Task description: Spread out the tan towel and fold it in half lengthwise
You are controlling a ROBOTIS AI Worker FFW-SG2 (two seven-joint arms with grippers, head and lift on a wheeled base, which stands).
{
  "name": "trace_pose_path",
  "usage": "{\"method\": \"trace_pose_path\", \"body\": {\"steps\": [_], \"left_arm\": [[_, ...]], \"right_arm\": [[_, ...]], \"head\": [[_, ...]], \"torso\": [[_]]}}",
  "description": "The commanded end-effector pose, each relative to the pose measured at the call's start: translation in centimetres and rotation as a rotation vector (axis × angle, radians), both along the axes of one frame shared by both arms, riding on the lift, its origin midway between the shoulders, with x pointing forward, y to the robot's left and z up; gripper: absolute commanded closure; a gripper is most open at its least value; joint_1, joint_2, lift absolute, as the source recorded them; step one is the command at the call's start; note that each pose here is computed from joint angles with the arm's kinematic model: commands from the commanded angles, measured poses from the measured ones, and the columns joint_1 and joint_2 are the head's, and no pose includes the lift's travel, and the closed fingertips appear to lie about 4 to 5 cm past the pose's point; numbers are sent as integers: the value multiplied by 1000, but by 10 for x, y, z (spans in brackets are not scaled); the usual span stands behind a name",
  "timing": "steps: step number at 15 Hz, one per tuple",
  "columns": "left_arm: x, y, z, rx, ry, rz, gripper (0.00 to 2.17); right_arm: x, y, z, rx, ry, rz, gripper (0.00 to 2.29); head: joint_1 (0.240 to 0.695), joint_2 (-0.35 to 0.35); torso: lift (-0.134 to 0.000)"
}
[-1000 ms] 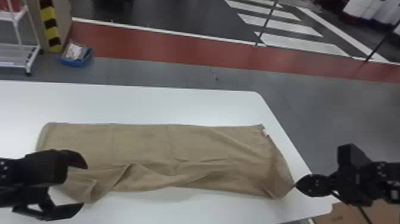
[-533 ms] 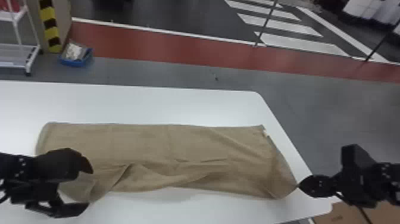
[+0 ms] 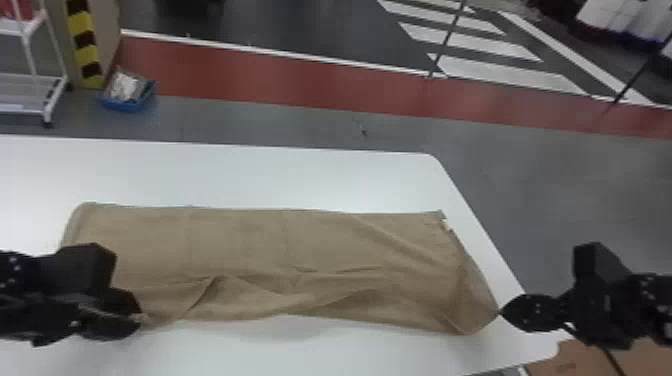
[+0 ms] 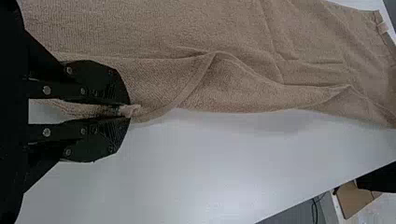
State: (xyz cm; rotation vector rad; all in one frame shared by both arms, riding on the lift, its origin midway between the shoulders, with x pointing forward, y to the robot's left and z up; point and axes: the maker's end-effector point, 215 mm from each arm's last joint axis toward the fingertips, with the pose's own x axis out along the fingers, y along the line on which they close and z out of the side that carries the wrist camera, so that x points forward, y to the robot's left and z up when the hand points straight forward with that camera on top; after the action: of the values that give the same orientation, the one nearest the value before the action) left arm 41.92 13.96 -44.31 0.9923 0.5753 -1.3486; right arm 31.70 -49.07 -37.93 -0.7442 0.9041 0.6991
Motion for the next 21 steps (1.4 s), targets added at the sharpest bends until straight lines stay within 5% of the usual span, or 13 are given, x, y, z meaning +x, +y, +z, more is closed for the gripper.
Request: {"method": "trace_pose_path", "body": {"steps": [1, 6, 9, 10, 11, 12, 18, 21], "left_arm": [[7, 19, 17, -9, -22, 27, 1075], [19, 97, 49, -23, -57, 144, 1072], [11, 130, 31, 4, -27, 202, 1069], [11, 135, 24, 3, -33, 225, 829], [13, 140, 20, -6, -54, 262, 259], [17, 143, 18, -9, -77, 285, 9], [26, 137, 28, -27, -126, 297, 33], [18, 141, 24, -2, -92, 277, 259]], "right_arm": [[-1, 2, -1, 6, 3, -1, 1423], [0, 25, 6, 34, -14, 17, 1423], [-1, 43, 6, 42, -10, 32, 1423], [-2, 47, 5, 42, -8, 37, 1423], [-2, 49, 4, 41, -7, 40, 1420], [-2, 50, 2, 43, -3, 39, 1423], [-4, 49, 1, 40, 3, 29, 1423], [-5, 48, 1, 39, 4, 23, 1420]], "head": [[695, -350], [695, -350], [695, -343], [695, -298], [695, -282], [695, -267], [695, -233], [695, -246]], "torso": [[-120], [-120], [-120], [-120], [-120], [-120], [-120], [-120]]}}
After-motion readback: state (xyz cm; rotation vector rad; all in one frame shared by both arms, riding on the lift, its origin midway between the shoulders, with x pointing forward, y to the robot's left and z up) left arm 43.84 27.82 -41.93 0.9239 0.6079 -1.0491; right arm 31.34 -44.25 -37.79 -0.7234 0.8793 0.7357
